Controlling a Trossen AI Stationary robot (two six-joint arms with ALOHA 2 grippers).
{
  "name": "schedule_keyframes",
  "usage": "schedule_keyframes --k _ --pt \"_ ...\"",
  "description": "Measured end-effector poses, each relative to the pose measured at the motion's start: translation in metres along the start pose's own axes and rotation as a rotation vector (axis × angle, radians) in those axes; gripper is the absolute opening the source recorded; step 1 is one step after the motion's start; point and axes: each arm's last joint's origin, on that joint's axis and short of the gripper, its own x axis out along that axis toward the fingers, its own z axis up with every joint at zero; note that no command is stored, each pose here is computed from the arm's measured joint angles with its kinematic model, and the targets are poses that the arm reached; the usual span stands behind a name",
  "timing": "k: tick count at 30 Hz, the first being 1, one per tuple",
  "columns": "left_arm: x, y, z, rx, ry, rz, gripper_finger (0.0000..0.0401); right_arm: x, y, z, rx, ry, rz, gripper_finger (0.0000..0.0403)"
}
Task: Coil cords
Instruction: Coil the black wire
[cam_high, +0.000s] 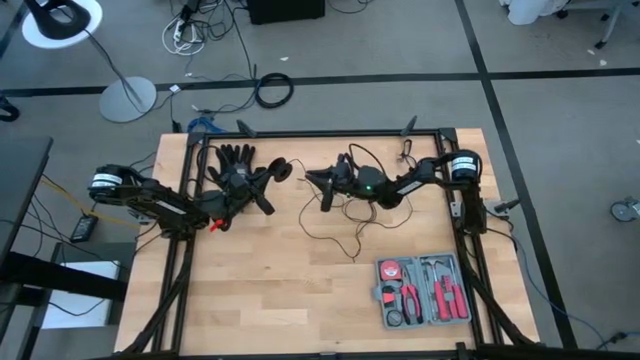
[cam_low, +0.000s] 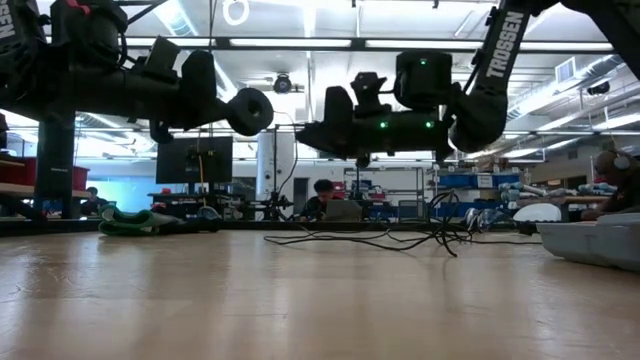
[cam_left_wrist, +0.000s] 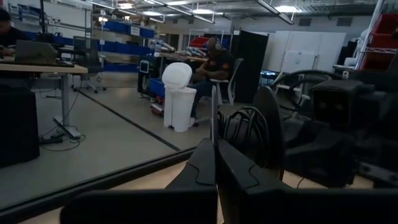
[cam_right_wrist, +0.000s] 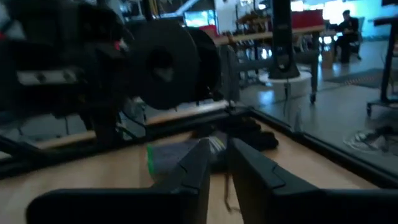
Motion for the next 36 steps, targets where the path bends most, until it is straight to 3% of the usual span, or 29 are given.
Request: schedule_keyframes --k 10,13,17,24,30,33,36 --pt "0.0 0.0 0.001 0.017 -0.007 0.0 0.0 0.006 -0.001 -0.003 -0.041 0.064 -0.043 0.0083" --pt "0.0 0.0 0.001 0.017 -0.006 0.0 0.0 0.006 -0.001 -0.003 -0.041 0.064 -0.043 0.0068" --pt "0.0 0.0 0.001 0.013 -0.008 0.0 0.0 0.007 0.0 -0.007 -0.05 0.113 -0.044 0.0011" --pt "0.0 -0.001 0.0 -0.016 0.002 -0.023 0.0 0.034 0.006 -0.003 -0.053 0.318 -0.054 0.0002" --pt "0.0 0.0 -0.001 -0.027 0.005 0.005 0.0 0.061 0.023 0.01 -0.147 0.421 0.096 0.0001" --pt "0.002 -0.001 0.0 -0.022 0.01 0.012 0.0 0.074 0.031 0.001 -0.146 0.474 0.218 0.0001" --pt "0.006 -0.005 0.001 -0.009 0.023 0.011 0.0 0.085 0.038 -0.003 -0.161 0.485 0.257 0.0001"
